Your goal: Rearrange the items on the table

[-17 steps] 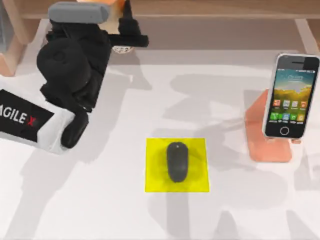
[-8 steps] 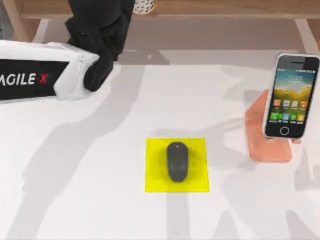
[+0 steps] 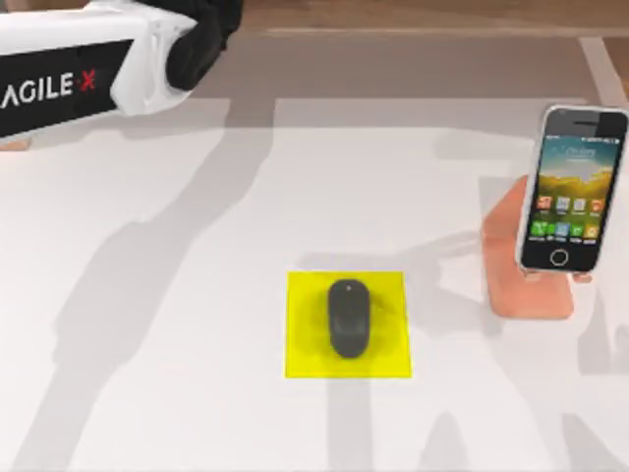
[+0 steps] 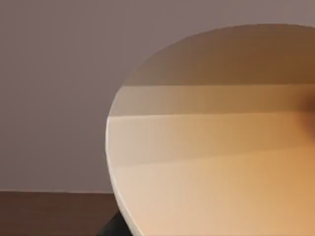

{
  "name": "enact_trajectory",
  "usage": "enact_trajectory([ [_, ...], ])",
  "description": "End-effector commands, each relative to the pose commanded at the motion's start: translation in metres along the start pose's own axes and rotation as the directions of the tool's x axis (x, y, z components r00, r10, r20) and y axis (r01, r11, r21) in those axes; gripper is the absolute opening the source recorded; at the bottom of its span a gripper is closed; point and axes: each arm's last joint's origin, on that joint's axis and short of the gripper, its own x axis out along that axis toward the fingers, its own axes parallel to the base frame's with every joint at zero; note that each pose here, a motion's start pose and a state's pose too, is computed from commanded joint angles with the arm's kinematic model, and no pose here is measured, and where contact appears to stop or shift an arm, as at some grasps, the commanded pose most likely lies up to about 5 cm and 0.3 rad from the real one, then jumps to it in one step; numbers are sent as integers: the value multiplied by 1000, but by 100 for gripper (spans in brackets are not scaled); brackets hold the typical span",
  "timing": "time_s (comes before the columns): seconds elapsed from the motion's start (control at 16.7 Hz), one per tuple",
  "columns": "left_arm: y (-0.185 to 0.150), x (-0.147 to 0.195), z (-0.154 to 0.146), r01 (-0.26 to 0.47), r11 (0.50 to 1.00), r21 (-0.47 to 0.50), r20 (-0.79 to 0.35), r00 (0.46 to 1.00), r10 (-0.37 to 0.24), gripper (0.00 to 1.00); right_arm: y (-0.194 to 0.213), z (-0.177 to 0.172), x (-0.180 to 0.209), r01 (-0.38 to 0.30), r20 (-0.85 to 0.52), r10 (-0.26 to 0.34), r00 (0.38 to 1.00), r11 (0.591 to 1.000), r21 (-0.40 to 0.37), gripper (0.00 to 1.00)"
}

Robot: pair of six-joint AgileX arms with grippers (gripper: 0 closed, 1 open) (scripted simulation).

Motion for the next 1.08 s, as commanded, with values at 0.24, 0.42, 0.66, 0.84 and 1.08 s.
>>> enact_trajectory([
  [0.24,2,12,-3,-24,999,32,-47,999,25,0,0,0,0,0,0,0,1000,1000,0,100],
  [0.42,1,13,-4,-25,999,35,-52,998,26,0,0,0,0,0,0,0,1000,1000,0,100],
  [0.66,0,11,-2,-21,999,36,-48,999,23,0,0,0,0,0,0,0,1000,1000,0,100],
  [0.84,15,9,8,-110,991,72,-26,993,112,0,0,0,0,0,0,0,1000,1000,0,100],
  [1.08,46,11,9,-297,944,144,-17,953,302,0,0,0,0,0,0,0,1000,1000,0,100],
])
